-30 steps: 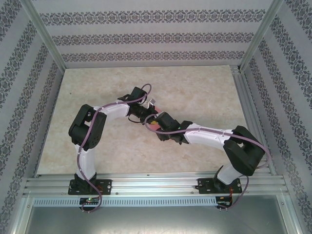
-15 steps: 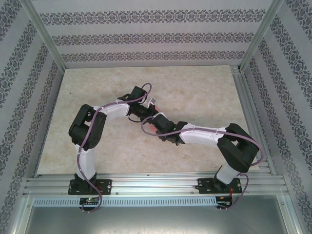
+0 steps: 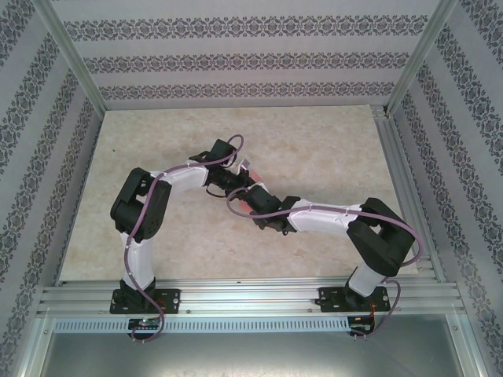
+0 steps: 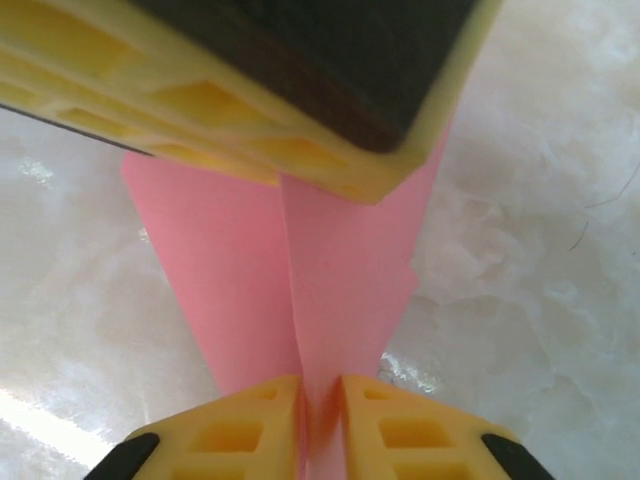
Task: Fold a paper plane with a square sheet of paper (pick it up from the middle)
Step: Fourth fold the wing at the center of the table.
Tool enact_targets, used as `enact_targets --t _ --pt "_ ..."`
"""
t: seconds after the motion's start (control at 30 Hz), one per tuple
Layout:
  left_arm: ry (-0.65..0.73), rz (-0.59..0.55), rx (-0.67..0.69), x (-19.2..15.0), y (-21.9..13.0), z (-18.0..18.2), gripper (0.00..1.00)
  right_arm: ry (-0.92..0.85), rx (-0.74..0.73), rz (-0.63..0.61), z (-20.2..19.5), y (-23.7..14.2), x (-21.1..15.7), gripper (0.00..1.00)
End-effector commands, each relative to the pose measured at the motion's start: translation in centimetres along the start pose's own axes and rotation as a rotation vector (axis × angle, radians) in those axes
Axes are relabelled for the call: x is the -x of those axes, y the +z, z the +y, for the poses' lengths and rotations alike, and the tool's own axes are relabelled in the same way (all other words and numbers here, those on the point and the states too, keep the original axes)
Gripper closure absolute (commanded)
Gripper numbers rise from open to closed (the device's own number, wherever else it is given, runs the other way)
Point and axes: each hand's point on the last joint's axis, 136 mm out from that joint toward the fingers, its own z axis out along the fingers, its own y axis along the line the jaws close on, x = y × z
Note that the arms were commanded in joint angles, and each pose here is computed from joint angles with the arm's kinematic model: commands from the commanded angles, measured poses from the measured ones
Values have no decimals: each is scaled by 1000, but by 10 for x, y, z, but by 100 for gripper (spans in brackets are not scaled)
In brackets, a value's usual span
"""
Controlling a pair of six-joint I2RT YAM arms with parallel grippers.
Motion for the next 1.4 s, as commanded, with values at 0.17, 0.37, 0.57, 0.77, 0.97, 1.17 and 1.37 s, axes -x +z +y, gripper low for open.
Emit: enact_targets --t 0.17,0.37,0.57,0.77,0.97,1.17,1.37 --pt "27 -30 8 7 -12 -5 91 85 55 -6 4 -15 6 75" --pt "27 -30 4 8 -12 -6 91 95 52 24 3 -14 -7 74" --pt "28 -32 3 8 -13 -7 91 98 32 57 1 -8 -15 78" --pt "24 -27 9 7 -11 -4 91 114 88 25 8 -18 -4 86" --pt "24 -23 12 7 -11 -4 91 141 131 50 8 -17 -6 95" --pt "27 -24 21 6 -12 -3 90 170 173 48 6 -21 -1 93" --pt "22 -22 17 8 -13 -4 90 227 205 30 -5 -35 8 73"
